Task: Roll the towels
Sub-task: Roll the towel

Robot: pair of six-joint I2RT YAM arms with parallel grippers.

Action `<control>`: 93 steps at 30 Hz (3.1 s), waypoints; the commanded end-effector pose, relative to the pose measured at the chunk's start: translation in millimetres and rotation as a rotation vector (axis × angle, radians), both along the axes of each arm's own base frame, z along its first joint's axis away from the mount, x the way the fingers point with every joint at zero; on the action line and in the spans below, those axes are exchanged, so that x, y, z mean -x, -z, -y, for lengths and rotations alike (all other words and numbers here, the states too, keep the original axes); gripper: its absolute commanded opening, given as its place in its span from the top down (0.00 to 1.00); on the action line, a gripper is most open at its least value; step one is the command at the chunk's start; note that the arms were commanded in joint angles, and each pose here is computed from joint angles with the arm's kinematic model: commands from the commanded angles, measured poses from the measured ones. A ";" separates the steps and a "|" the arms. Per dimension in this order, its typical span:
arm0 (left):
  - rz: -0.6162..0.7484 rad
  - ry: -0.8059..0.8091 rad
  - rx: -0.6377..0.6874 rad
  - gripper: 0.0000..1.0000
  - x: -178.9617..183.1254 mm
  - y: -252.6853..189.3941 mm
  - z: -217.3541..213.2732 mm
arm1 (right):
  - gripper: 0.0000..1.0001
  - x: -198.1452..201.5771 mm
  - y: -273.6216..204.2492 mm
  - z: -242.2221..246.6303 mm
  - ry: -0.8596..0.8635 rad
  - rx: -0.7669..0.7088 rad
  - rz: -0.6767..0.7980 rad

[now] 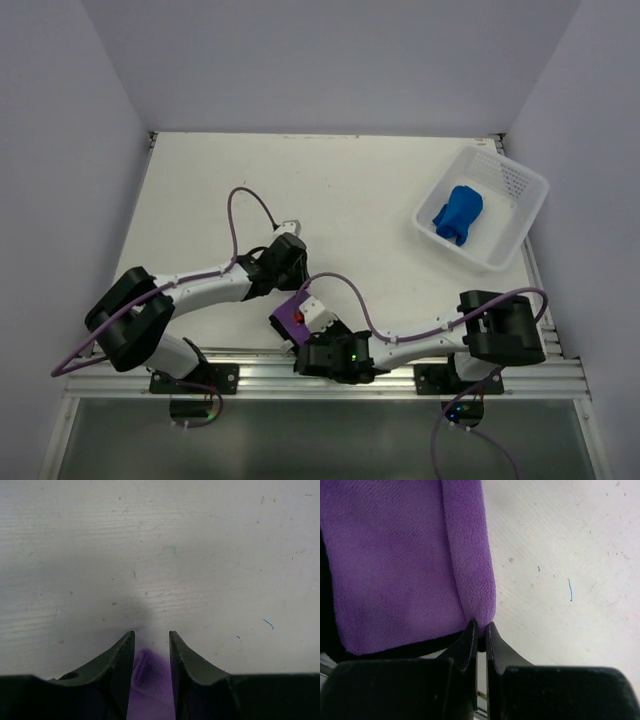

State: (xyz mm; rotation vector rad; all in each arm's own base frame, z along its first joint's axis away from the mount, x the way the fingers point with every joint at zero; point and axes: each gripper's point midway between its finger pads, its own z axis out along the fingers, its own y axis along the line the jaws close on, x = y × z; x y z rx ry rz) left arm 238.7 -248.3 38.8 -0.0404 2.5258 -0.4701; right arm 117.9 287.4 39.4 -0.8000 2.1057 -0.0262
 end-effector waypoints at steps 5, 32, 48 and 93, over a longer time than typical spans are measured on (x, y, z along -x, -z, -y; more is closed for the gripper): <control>0.008 -0.010 0.035 0.62 -2.6 1.9 -1.4 | 1.00 6.4 -12.2 -9.2 -0.075 0.205 0.221; 0.106 0.049 0.511 0.64 14.1 -83.5 14.9 | 1.00 33.4 6.2 -26.7 -0.212 0.528 0.397; -0.037 0.145 0.687 0.67 78.2 -25.8 20.2 | 1.00 36.7 15.6 -29.4 -0.223 0.553 0.371; -0.073 0.049 0.319 0.70 94.3 62.7 -33.6 | 0.58 20.8 -78.5 -6.8 -0.134 -0.591 -0.257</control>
